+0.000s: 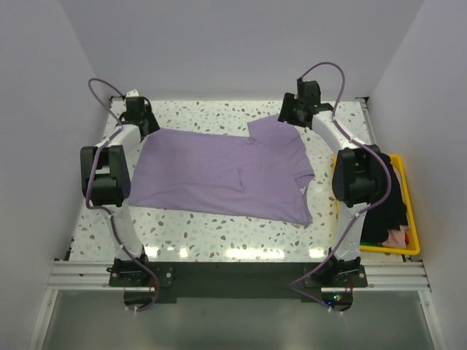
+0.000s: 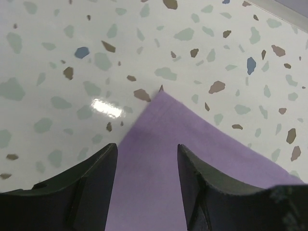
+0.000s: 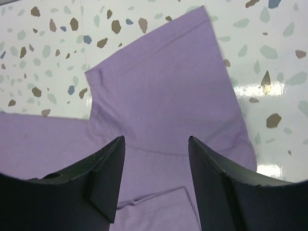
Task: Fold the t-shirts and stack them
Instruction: Fold the tshirt
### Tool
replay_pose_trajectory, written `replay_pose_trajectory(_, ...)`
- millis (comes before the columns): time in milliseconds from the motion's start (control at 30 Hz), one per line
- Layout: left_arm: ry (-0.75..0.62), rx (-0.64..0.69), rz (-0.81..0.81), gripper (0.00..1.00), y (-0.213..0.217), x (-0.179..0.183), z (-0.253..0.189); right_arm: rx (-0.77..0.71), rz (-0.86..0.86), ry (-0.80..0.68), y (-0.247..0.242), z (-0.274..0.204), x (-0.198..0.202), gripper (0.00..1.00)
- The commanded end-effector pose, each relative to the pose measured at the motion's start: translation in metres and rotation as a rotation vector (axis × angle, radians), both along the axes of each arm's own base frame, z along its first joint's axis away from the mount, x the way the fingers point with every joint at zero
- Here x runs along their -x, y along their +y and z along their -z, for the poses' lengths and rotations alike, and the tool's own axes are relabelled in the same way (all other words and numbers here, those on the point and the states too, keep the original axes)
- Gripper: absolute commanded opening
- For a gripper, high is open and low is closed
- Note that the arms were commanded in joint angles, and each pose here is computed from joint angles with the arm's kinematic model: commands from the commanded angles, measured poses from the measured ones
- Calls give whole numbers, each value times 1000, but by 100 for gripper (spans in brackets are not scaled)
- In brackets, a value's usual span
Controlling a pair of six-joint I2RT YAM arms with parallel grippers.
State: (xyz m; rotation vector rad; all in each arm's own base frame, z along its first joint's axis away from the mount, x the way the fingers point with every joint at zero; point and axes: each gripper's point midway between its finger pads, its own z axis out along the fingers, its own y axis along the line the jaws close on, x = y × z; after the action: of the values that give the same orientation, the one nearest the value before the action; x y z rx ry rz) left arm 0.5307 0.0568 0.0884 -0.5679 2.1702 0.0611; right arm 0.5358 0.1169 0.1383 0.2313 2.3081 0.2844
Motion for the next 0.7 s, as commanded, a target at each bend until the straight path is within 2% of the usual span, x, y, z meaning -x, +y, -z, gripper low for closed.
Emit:
replay_pose_trajectory(0, -70, -98, 62, 57, -3, -37, -13, 16, -32, -92, 3, -14, -31, 58)
replay_pose_trajectory(233, -21, -140, 65, 57, 3, -54, 21, -8, -45, -99, 11, 10, -46, 58)
replay_pose_trajectory(667, -20, -138, 96, 55, -4, -81, 37, 29, -50, -98, 7, 21, -48, 57)
